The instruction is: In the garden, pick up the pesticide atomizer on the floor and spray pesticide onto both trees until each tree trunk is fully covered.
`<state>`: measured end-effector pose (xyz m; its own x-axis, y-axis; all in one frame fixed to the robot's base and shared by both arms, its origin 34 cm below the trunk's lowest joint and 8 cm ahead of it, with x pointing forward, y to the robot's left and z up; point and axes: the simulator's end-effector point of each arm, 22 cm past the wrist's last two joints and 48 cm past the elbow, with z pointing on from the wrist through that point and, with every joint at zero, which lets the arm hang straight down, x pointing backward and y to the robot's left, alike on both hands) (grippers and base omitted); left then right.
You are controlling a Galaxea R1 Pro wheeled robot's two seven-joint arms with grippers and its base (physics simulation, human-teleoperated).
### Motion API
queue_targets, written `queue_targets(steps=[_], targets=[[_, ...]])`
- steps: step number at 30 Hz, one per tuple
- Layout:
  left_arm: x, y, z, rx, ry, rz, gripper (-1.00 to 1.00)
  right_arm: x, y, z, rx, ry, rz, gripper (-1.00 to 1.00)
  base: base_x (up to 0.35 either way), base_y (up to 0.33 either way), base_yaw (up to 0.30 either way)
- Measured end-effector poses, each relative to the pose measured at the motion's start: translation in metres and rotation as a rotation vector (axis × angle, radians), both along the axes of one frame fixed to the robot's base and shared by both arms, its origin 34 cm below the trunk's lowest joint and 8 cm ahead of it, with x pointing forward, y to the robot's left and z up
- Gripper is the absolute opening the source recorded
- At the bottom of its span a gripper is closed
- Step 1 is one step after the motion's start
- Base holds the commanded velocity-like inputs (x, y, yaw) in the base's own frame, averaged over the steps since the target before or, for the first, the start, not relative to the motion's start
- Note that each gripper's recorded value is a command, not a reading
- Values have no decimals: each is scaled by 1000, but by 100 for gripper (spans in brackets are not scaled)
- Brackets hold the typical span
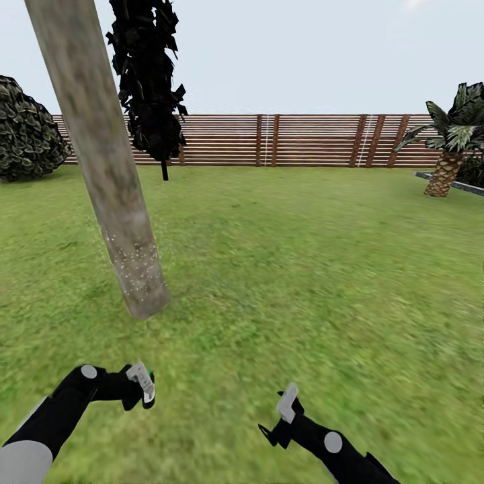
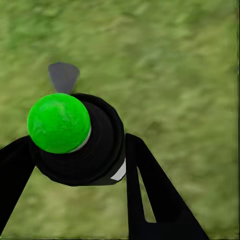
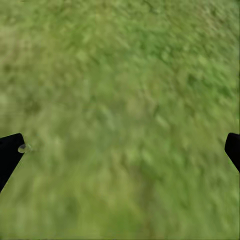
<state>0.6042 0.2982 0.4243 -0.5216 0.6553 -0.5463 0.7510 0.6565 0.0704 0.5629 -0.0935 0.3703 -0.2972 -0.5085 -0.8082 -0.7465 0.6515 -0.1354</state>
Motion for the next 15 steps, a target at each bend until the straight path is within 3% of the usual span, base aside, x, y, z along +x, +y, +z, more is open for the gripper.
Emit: queue_targets(steps=[2, 10, 15], targets=[[-9, -7, -10, 9, 13, -18, -100, 5, 8, 6, 12, -7, 10, 100, 0, 0, 0], [-13, -36, -9, -104, 39, -13, -100, 22, 25, 29, 56, -56, -5, 100, 0, 0, 0], [-14, -47, -6, -113, 37, -67, -100, 24, 36, 40, 74, -72, 23, 100, 0, 0, 0]])
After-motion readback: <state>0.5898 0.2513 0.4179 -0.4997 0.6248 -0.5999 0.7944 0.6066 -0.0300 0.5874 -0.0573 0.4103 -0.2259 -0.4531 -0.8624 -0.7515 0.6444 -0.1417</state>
